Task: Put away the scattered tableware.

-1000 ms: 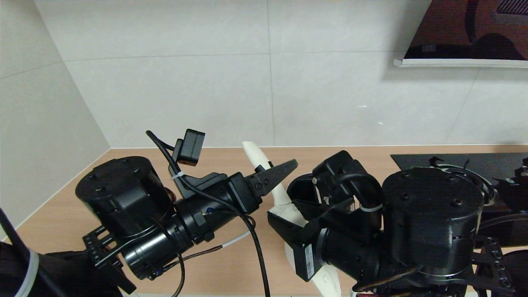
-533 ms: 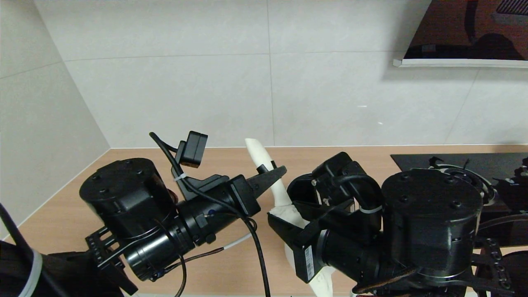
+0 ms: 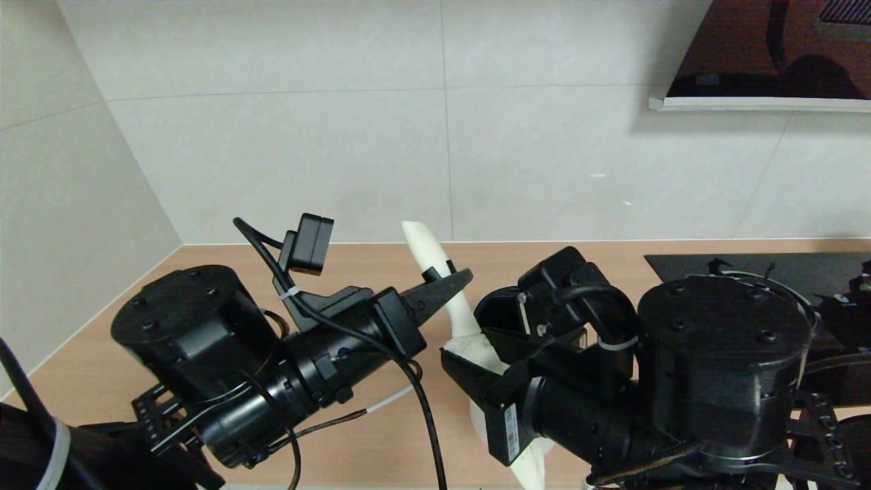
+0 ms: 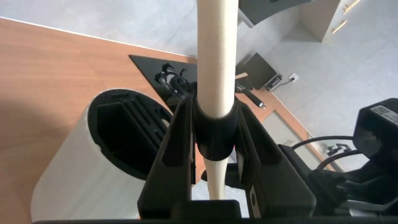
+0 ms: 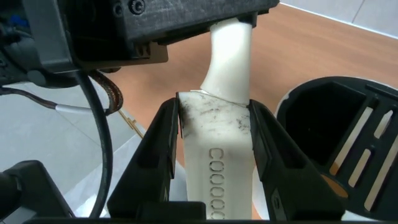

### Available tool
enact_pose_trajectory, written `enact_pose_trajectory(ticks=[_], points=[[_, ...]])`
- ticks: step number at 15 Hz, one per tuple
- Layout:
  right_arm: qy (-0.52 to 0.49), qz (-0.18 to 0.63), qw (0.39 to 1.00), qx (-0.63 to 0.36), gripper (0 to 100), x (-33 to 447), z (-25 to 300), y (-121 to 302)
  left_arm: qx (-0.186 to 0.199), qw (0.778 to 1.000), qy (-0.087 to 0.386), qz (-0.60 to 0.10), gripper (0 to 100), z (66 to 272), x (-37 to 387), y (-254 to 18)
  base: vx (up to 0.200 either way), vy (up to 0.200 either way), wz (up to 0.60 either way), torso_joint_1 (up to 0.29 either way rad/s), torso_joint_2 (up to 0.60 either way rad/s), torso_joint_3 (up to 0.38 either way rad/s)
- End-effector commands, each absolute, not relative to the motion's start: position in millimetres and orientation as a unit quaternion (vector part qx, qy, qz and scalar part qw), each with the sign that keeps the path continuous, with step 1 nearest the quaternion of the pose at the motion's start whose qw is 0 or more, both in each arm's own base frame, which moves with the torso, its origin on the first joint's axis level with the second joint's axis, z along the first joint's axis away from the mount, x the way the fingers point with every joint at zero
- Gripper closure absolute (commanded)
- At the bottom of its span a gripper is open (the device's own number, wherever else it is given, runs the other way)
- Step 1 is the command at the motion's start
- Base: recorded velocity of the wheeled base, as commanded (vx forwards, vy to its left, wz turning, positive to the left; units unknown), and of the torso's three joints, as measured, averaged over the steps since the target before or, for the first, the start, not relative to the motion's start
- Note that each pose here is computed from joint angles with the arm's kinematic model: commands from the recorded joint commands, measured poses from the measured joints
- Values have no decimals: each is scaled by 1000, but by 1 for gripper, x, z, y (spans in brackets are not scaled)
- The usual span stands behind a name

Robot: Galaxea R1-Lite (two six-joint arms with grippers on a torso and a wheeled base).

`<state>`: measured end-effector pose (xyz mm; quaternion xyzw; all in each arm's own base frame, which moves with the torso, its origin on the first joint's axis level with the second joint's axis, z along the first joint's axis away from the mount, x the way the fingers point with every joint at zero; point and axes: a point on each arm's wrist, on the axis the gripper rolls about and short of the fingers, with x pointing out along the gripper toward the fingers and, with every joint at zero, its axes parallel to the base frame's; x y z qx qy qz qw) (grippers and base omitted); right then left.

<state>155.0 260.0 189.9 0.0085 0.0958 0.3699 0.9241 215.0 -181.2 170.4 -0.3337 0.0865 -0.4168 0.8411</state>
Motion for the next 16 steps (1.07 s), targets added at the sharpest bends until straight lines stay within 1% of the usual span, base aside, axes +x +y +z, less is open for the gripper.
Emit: enact_pose_trajectory(ticks=[1, 2, 5, 7, 9, 11, 12, 14, 16], points=[[95, 368, 925, 9, 100, 155, 191, 259, -334, 840, 83, -419, 100, 172, 214, -182, 0, 0, 0, 0, 0, 0], [93, 368, 925, 11, 0, 155, 192, 258, -335, 840, 82, -419, 100, 173, 214, -182, 0, 0, 0, 0, 0, 0], [92, 368, 925, 11, 0, 155, 193, 258, -337, 841, 73, -417, 100, 177, 216, -183, 0, 0, 0, 0, 0, 0], [83, 362, 928, 19, 0, 156, 200, 252, -340, 847, 72, -403, 100, 182, 218, -184, 0, 0, 0, 0, 0, 0], [65, 349, 934, 32, 0, 159, 214, 239, -344, 858, 70, -375, 100, 193, 221, -184, 0, 0, 0, 0, 0, 0], [43, 320, 945, 48, 0, 170, 228, 219, -344, 873, 77, -337, 100, 206, 225, -182, 0, 0, 0, 0, 0, 0], [32, 303, 951, 55, 0, 177, 235, 210, -344, 881, 81, -315, 100, 210, 228, -182, 0, 0, 0, 0, 0, 0], [20, 280, 958, 62, 0, 184, 242, 197, -342, 889, 88, -292, 100, 216, 229, -181, 0, 0, 0, 0, 0, 0], [11, 242, 968, 67, 0, 197, 246, 180, -341, 898, 89, -262, 100, 235, 226, -176, 0, 0, 0, 0, 0, 0]])
